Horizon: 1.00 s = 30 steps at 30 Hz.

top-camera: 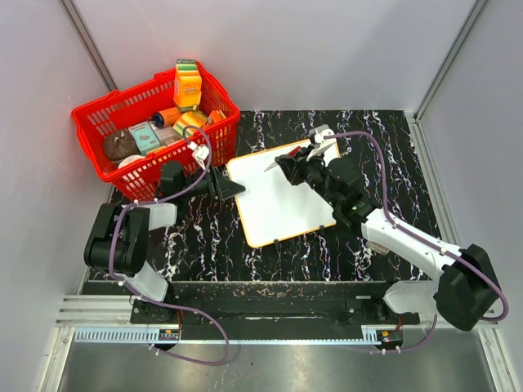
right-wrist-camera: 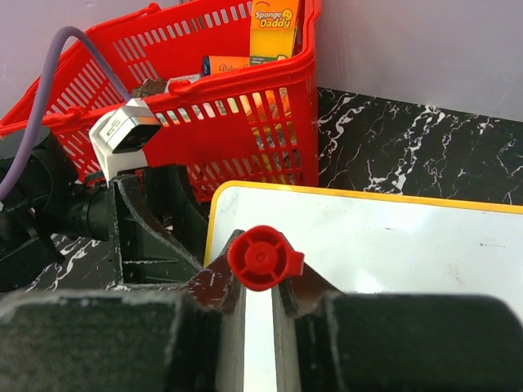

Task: Write a sentence on the whiteboard
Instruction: Hold the whiteboard at the center of the board.

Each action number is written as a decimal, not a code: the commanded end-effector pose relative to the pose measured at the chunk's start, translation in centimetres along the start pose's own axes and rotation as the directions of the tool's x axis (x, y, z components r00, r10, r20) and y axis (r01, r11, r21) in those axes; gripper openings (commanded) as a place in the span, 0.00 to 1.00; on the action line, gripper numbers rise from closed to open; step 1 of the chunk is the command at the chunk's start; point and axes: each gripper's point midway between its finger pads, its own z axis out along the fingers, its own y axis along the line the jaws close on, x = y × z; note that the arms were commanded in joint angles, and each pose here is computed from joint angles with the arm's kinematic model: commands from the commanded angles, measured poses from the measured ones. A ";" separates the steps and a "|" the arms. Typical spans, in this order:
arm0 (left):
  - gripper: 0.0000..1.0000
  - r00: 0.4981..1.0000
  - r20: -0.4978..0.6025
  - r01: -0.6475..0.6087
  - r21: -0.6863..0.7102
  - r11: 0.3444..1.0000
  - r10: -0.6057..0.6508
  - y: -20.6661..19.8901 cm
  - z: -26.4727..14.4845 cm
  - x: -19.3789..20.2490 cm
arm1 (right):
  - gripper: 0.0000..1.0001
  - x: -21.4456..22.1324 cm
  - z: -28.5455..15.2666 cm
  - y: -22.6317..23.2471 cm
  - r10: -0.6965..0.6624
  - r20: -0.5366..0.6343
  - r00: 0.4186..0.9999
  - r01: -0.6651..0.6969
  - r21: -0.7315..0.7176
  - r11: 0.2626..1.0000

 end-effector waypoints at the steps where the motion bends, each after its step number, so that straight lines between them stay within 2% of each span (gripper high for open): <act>1: 0.63 0.991 0.047 -0.126 0.060 0.990 0.123 -0.7 1.1 -3.5 | 0.00 -4.0 -0.6 0.9 -0.015 0.112 0.994 0.016 -0.007 1.000; 5: 0.63 0.984 0.029 -0.178 0.084 0.980 0.177 -0.6 1.6 -4.4 | 0.00 -3.8 -0.8 0.8 -0.014 0.106 0.994 0.015 -0.004 1.000; 7: 0.57 0.985 0.006 -0.174 0.079 0.982 0.174 -0.2 1.7 -4.2 | 0.00 -3.9 -0.9 0.9 -0.016 0.104 0.994 0.016 -0.007 1.000; 8: 0.52 0.982 -0.003 -0.189 0.081 0.979 0.190 -0.1 1.6 -4.0 | 0.00 -3.7 -1.0 0.9 -0.019 0.098 0.995 0.020 -0.005 1.000; 9: 0.36 0.983 -0.018 -0.179 0.083 0.980 0.181 -0.1 1.5 -3.6 | 0.00 -3.7 -1.0 0.9 -0.021 0.096 0.995 0.021 -0.006 1.000; 11: 0.23 0.981 -0.027 -0.188 0.096 0.977 0.192 -0.4 1.4 -3.2 | 0.00 -3.6 -1.1 0.8 -0.030 0.093 0.995 0.030 -0.001 1.000; 12: 0.10 0.981 -0.036 -0.187 0.109 0.976 0.192 -0.5 1.2 -2.9 | 0.00 -3.7 -1.2 0.7 -0.035 0.096 0.995 0.035 0.001 0.999; 14: 0.00 0.976 -0.050 -0.206 0.118 0.972 0.213 -0.6 1.0 -2.3 | 0.00 -3.7 -1.3 0.9 -0.042 0.098 0.994 0.043 -0.012 0.999; 22: 0.00 0.968 -0.110 -0.213 0.123 0.969 0.227 -0.8 0.3 -1.0 | 0.00 -3.0 -2.6 2.0 -0.065 0.101 0.993 0.074 -0.087 0.994; 30: 0.00 0.978 -0.136 -0.148 0.071 0.986 0.157 1.4 1.1 -0.7 | 0.00 -2.2 -1.6 1.5 -0.053 0.122 0.991 0.062 -0.074 0.995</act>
